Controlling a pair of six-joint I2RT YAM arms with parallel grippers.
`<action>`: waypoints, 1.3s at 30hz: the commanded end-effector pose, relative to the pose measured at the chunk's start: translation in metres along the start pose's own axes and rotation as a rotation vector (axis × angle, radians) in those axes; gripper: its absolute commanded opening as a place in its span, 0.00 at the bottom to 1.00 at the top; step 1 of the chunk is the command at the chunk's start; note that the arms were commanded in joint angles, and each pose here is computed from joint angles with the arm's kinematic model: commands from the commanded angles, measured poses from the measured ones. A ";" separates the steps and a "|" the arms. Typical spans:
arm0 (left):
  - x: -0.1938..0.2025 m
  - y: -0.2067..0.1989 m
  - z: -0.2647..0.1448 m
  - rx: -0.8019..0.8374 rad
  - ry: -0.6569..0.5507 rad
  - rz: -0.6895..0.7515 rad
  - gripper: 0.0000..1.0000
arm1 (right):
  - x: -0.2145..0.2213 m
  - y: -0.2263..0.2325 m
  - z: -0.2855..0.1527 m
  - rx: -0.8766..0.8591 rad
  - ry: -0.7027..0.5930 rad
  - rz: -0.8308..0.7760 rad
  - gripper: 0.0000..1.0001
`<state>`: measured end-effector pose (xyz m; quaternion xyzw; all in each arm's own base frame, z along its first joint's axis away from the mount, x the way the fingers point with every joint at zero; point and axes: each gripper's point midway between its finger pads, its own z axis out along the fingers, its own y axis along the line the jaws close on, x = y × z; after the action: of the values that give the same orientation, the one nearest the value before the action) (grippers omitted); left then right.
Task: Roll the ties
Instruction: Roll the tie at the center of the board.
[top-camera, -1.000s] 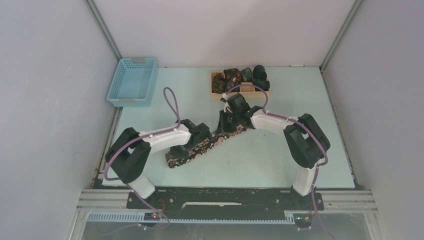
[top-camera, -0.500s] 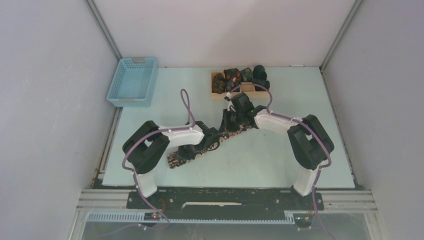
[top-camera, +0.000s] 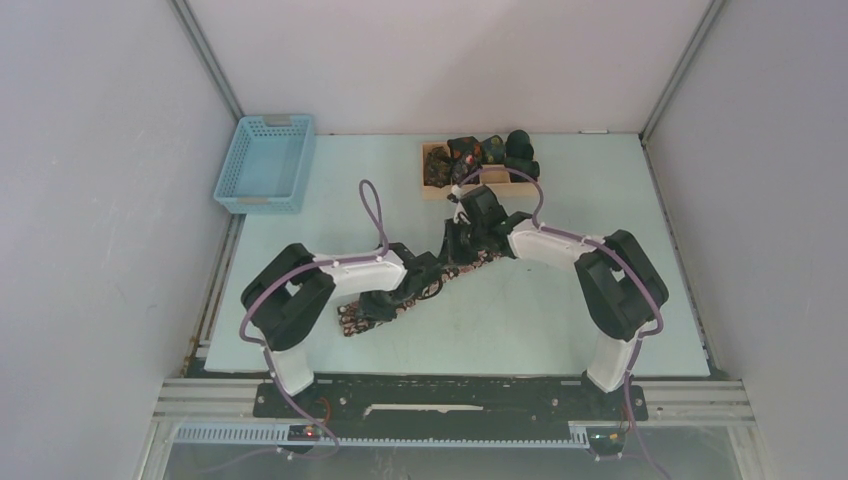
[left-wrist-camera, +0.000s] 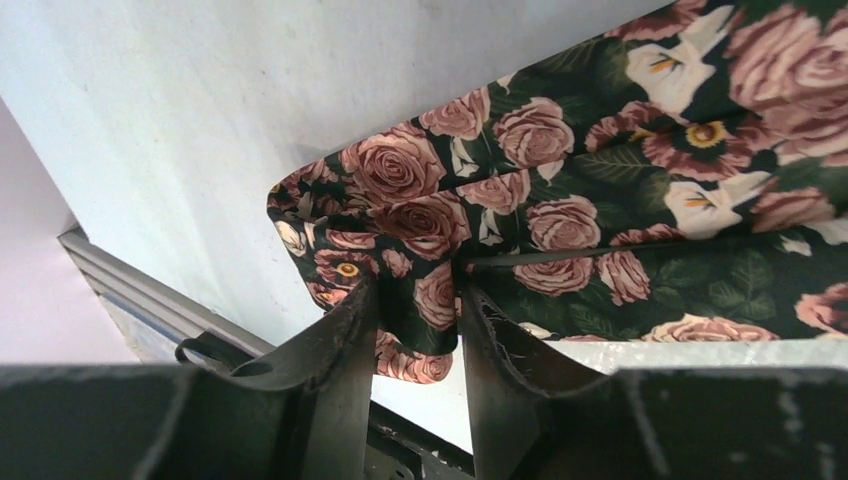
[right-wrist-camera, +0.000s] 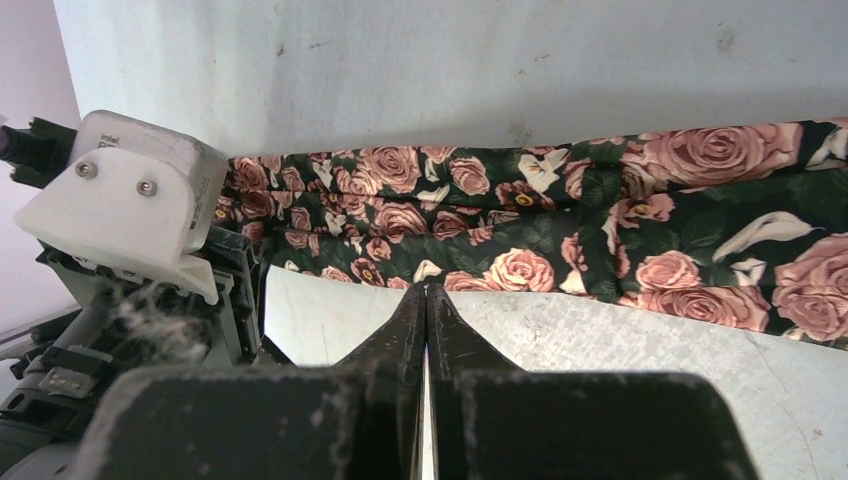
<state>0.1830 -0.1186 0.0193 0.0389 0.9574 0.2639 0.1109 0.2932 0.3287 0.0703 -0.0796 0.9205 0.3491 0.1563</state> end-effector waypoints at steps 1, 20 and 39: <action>-0.013 -0.017 -0.014 0.127 -0.069 -0.074 0.41 | -0.010 0.022 -0.008 -0.045 -0.060 -0.079 0.00; -0.021 0.045 -0.052 0.374 -0.244 -0.328 0.51 | 0.056 0.102 0.001 -0.127 0.016 -0.245 0.00; -0.070 0.072 0.011 0.496 -0.031 -0.418 0.38 | 0.169 0.148 0.086 -0.156 0.079 -0.518 0.00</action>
<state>0.2301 -0.0530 0.0551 -0.1528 0.9756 0.0279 0.1551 0.1051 0.4675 0.0481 -0.3226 0.8574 0.3685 0.1583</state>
